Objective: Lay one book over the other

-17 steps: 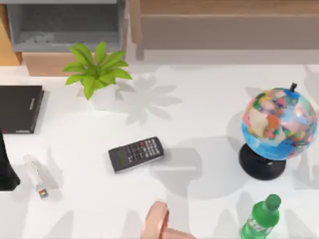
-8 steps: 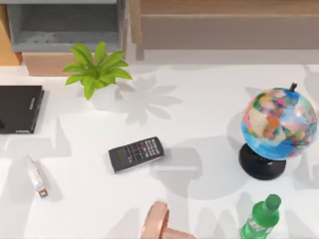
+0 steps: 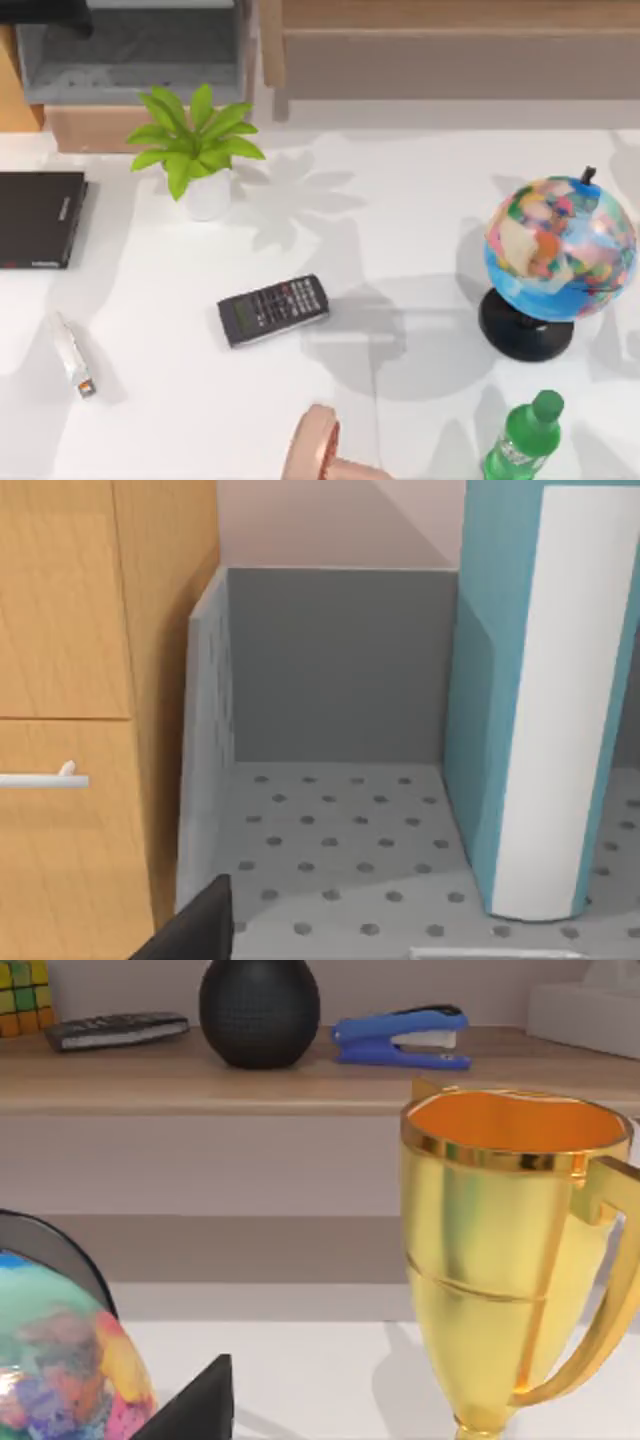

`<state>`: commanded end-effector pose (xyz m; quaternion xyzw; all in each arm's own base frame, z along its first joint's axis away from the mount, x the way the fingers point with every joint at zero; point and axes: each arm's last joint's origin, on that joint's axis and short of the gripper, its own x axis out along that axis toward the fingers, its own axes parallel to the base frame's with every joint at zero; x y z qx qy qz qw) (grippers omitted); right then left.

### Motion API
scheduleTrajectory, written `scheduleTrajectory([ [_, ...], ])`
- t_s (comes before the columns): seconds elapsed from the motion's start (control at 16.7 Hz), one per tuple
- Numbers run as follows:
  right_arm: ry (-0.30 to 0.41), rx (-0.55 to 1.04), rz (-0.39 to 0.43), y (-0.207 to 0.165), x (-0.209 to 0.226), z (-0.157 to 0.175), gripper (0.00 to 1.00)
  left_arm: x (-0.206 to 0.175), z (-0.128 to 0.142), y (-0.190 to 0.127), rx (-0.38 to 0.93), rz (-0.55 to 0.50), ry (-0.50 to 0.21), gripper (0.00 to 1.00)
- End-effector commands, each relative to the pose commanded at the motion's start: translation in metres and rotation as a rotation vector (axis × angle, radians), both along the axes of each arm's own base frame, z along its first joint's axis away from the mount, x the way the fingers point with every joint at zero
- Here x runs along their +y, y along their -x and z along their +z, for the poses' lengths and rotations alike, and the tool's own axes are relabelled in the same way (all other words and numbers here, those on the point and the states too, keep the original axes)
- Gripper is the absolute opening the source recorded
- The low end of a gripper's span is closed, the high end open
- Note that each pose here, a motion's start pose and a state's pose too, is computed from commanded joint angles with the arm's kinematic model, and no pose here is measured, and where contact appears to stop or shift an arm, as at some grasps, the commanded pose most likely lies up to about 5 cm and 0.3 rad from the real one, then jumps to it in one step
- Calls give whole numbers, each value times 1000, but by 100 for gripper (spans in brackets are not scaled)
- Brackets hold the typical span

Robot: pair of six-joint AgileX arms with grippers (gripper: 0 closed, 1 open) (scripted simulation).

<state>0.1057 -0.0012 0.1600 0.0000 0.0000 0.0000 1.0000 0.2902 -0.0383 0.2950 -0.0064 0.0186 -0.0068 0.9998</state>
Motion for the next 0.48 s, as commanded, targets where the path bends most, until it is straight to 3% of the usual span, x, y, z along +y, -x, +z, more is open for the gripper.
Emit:
scheduleTrajectory([
  [0.24,0,0,0,0,0,0,100,-26,-26,-84,29,-1,-5,100],
  [0.48,0,0,0,0,0,0,100,-46,-45,-131,-4,-2,1,100],
])
